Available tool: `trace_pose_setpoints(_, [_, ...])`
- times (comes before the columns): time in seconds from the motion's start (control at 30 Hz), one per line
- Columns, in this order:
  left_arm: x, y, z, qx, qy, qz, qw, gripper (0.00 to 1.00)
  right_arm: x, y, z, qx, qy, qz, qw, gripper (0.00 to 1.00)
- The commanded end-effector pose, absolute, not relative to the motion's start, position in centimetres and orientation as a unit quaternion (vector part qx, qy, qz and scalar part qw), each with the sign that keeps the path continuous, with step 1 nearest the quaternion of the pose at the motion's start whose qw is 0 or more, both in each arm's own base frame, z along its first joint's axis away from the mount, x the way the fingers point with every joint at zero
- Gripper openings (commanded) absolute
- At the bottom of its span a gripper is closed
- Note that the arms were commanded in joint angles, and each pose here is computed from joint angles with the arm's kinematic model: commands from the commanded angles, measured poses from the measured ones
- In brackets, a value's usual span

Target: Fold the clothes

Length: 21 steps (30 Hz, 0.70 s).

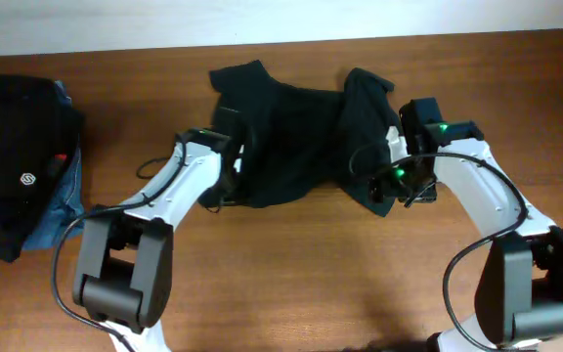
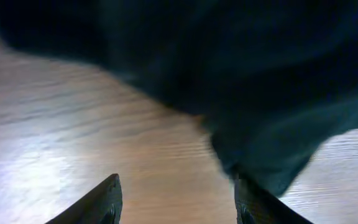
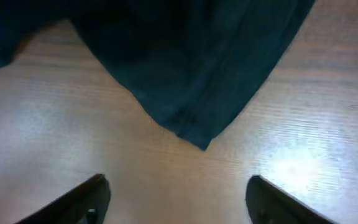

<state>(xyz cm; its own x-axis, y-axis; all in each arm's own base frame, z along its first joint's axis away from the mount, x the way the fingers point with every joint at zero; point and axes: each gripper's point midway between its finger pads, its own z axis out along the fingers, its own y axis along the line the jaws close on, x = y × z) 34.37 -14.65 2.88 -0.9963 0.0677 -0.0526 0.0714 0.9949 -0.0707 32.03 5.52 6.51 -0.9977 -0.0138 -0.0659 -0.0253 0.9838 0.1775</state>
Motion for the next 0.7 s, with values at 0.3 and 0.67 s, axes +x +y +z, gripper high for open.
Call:
trace_pose_setpoints(0.3, [33.7, -20.3, 1.8, 0.140, 0.988, -0.030, 0.065, 0.57, 31.3, 5.6, 3.7, -0.018, 0.995, 0.087, 0.041, 0.68])
trace_pose_setpoints(0.67, [34.9, -17.5, 0.0, 0.172, 0.980, 0.063, 0.074, 0.57, 31.7, 5.6, 3.6, -0.019, 0.995, 0.087, 0.048, 0.66])
